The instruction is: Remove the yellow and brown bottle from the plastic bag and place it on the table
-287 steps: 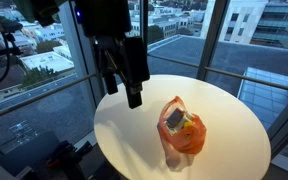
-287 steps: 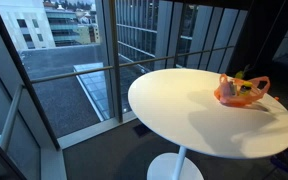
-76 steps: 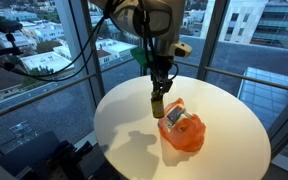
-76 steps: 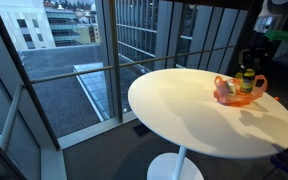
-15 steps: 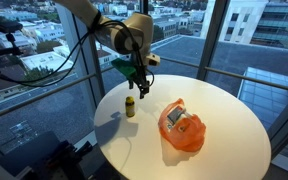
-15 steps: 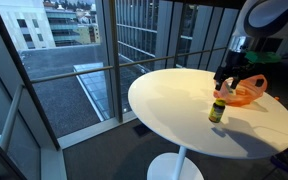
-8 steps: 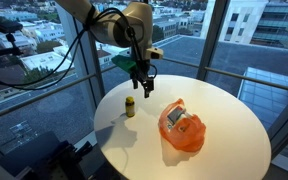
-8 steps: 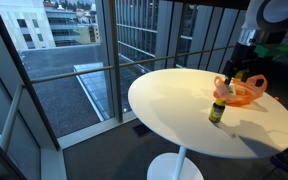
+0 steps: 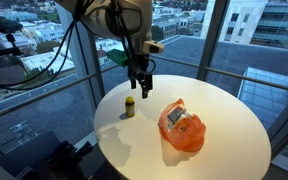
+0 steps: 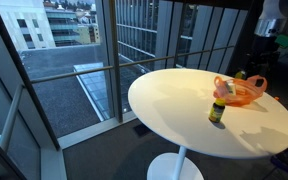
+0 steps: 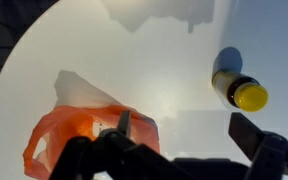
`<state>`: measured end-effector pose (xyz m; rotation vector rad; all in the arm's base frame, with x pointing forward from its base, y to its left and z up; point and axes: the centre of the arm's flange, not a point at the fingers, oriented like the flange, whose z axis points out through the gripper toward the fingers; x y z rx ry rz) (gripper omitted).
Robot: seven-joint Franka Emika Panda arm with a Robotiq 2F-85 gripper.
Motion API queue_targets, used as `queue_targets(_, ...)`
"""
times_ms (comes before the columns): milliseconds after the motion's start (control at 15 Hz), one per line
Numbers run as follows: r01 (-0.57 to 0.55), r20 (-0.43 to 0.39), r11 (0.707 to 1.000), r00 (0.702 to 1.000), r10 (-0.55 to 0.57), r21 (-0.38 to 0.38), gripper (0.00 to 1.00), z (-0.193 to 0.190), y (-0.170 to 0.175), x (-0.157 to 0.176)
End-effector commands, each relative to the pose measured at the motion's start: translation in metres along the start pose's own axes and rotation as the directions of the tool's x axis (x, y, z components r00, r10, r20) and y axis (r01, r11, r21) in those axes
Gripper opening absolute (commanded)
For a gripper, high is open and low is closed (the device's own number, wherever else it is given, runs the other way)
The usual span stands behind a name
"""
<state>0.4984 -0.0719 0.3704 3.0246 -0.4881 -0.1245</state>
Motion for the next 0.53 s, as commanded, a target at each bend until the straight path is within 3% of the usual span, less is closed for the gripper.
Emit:
queue_targets(0, -0.015, 0.013, 1.0, 1.0, 0.015, -0.017, 1.0, -0.02, 0.0129, -0.0201)
queue_targets(467, -0.016, 0.034, 1.0, 0.999, 0.016, -0.004, 1.0, -0.0164, 0.0118, -0.0151)
